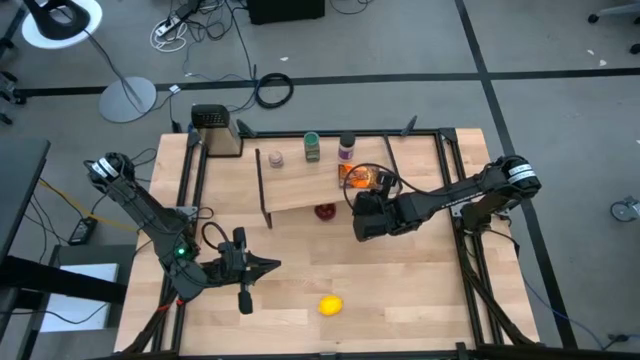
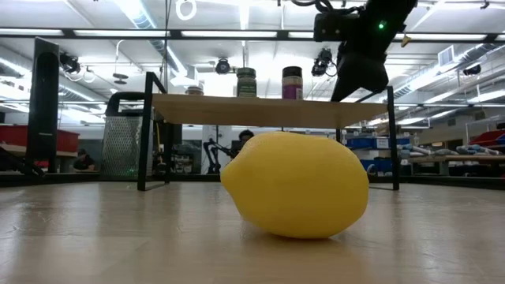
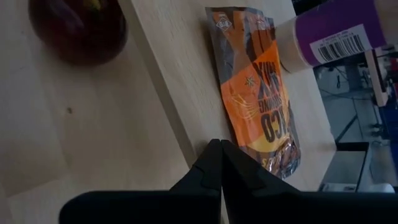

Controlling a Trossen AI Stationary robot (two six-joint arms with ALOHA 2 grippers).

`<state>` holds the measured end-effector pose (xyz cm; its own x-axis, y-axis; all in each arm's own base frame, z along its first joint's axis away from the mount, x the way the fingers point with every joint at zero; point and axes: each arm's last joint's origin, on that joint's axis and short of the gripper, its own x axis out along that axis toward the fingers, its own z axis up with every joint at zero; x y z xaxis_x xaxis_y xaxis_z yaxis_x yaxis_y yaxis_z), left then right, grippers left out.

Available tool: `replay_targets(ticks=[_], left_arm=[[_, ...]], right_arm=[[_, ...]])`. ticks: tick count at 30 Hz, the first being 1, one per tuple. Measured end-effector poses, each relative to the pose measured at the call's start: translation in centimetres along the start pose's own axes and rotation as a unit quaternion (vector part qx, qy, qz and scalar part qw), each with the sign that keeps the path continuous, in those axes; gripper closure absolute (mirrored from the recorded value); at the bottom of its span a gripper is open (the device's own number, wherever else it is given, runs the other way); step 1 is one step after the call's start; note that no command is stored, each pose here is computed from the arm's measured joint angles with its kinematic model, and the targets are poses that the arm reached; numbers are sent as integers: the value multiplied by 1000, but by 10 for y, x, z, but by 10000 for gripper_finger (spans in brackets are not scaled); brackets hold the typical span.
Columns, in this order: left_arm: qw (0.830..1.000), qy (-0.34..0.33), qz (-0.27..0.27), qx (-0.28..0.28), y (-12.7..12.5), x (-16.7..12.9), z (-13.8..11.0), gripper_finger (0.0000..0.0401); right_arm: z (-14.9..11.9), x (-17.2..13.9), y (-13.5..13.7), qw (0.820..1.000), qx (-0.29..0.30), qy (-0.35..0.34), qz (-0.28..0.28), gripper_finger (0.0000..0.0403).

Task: Shelf spices
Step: Adjust the orange seasoning bag

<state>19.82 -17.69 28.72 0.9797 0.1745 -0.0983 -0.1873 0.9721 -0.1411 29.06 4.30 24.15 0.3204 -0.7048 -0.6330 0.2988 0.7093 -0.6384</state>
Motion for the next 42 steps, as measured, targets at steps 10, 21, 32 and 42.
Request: replay_targets(ticks=[10,21,32,42], left_arm=[[1000,0,0,0,0,0,0,397],[1000,0,0,0,0,0,0,397],[1000,0,0,0,0,0,0,397],[1000,0,0,1,0,0,0,397]], right_arm=[[0,1,-1,1000,-1,-1,-16,403],[-2,7,-8,999,-2,17,-27,403],[-3,16,-16,999,1,37,-39,403],[-2,23,-25,997,11,44,-66,403]])
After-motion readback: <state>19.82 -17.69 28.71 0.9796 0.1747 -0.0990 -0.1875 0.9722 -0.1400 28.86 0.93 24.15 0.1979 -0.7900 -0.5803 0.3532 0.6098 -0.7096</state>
